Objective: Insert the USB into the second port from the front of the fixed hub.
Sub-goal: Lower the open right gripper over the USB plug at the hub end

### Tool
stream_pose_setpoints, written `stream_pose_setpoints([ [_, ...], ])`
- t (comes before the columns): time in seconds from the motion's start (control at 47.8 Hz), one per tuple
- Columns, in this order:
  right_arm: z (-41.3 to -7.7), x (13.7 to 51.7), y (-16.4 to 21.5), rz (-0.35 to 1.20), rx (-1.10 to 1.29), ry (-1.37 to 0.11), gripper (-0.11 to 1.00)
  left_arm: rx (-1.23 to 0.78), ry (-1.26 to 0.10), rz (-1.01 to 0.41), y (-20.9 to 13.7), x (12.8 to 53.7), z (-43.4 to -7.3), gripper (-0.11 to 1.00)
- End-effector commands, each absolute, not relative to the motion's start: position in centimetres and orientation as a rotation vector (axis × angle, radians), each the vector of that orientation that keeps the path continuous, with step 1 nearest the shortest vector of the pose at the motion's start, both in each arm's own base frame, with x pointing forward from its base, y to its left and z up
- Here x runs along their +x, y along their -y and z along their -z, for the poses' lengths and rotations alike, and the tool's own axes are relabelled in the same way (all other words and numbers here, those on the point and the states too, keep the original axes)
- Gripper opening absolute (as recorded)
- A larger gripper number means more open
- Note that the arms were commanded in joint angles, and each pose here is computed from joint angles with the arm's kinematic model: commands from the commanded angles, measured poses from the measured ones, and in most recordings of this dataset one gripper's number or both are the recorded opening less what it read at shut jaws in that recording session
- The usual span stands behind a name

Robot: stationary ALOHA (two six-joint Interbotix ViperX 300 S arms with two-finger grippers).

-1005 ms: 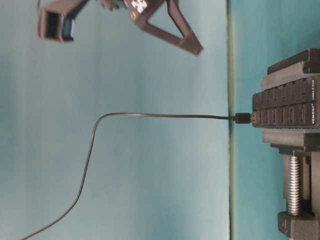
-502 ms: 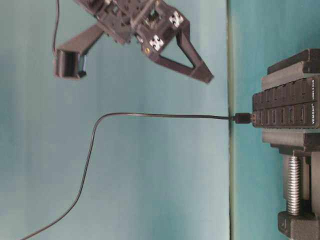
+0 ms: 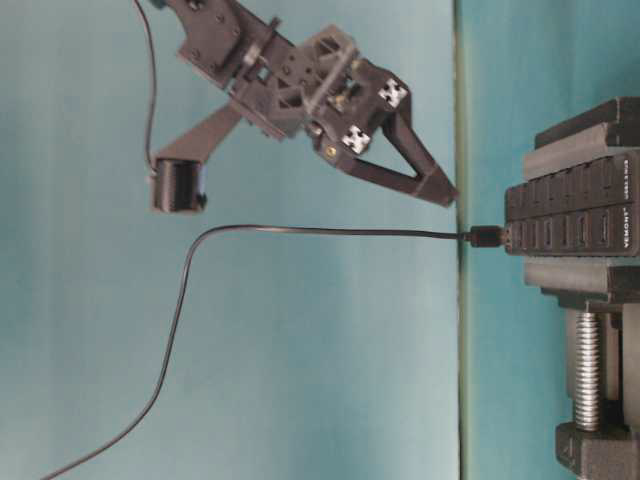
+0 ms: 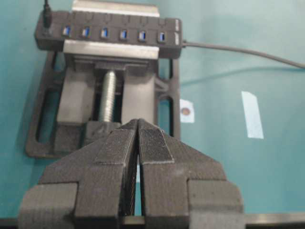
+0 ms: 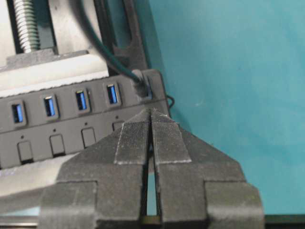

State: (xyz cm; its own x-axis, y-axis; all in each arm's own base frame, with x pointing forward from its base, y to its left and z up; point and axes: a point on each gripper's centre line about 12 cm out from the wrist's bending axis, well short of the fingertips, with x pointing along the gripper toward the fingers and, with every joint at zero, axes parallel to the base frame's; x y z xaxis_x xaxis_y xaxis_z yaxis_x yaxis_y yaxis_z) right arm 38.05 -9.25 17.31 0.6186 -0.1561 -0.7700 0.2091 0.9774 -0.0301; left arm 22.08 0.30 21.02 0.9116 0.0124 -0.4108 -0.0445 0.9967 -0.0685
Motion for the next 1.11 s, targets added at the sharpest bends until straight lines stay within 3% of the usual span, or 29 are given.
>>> stream_pose_setpoints([
  [0.0, -18.5, 38.7, 9.5, 0.209, 0.049, -0.842, 0.02, -0.074, -0.4, -0.028, -0.3, 22.5, -21.8, 0.0],
  [0.502, -19.1, 39.3, 9.6, 0.215, 0.057, -0.821, 0.02, -0.074, -0.41, -0.028, -0.3, 22.4, -21.7, 0.0],
  [0.774, -19.1, 39.9, 9.8, 0.216, 0.06, -0.827, 0.09, -0.076, -0.449, -0.032, -0.3, 22.2, -21.5, 0.0],
  [0.921, -18.4, 39.8, 9.7, 0.213, 0.064, -0.844, 0.22, -0.076, -0.447, -0.032, -0.3, 22.1, -21.6, 0.0],
  [1.088, -18.2, 40.0, 9.6, 0.209, 0.06, -0.841, 0.56, -0.075, -0.443, -0.03, -0.3, 22.0, -21.7, 0.0],
])
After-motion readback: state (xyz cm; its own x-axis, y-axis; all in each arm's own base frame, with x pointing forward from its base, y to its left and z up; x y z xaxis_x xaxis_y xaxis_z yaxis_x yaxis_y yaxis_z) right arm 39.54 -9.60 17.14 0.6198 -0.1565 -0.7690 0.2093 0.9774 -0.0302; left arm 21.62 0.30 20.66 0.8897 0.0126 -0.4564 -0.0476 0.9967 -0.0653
